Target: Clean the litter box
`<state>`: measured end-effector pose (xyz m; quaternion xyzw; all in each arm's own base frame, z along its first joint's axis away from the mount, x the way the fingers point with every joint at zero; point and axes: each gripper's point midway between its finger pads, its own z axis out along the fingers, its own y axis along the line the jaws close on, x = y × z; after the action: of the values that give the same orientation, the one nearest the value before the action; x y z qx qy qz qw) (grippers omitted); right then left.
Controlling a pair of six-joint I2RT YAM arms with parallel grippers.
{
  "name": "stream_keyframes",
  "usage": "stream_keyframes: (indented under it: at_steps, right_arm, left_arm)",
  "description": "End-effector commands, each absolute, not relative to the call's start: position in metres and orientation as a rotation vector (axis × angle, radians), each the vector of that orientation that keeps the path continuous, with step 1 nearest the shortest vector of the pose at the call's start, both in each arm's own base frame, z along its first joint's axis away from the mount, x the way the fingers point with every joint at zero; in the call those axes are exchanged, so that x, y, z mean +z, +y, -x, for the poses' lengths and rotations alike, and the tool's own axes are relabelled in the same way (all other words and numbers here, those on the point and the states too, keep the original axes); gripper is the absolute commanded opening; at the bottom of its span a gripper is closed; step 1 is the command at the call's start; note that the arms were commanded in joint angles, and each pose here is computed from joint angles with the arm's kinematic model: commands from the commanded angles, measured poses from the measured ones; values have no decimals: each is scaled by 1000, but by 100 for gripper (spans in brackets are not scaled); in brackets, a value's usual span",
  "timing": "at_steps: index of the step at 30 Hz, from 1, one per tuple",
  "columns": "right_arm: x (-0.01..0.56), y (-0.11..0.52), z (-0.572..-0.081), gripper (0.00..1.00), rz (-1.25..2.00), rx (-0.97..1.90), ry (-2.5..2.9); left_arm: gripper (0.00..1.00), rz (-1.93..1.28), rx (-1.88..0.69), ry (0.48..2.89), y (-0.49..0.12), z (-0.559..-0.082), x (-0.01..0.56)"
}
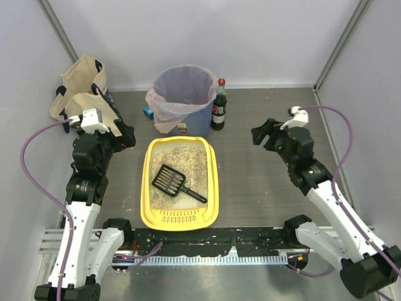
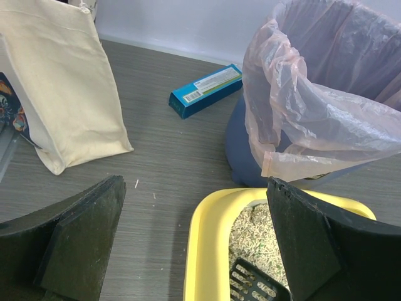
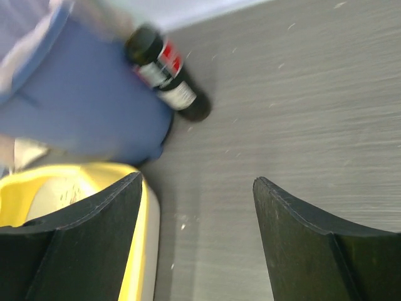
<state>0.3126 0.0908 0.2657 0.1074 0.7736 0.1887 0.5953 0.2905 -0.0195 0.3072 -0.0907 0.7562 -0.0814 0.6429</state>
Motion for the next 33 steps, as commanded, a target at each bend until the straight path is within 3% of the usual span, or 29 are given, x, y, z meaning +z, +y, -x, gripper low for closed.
stream_keyframes:
  at_steps: [1,9,17,24,33]
  right_arm:
    - [291,143,-311,76,-129,536,1771]
    - [285,273,-266,70,219,662,1824]
    - [238,379,-223,74,641,641,1876]
    - [163,417,-204,74,889,570,2028]
    - [98,397,-194,69,1021,368,2135]
  left_arm:
    - [100,197,-141,1697,-13,-292,313]
    - [100,168,-171,1727,-21,-297,305]
    - [100,155,-188,1738,-25,-299,301]
    - [100,138,-208,1739,-30,-300,301]
    - [100,132,-211,1750,-31,-301,298]
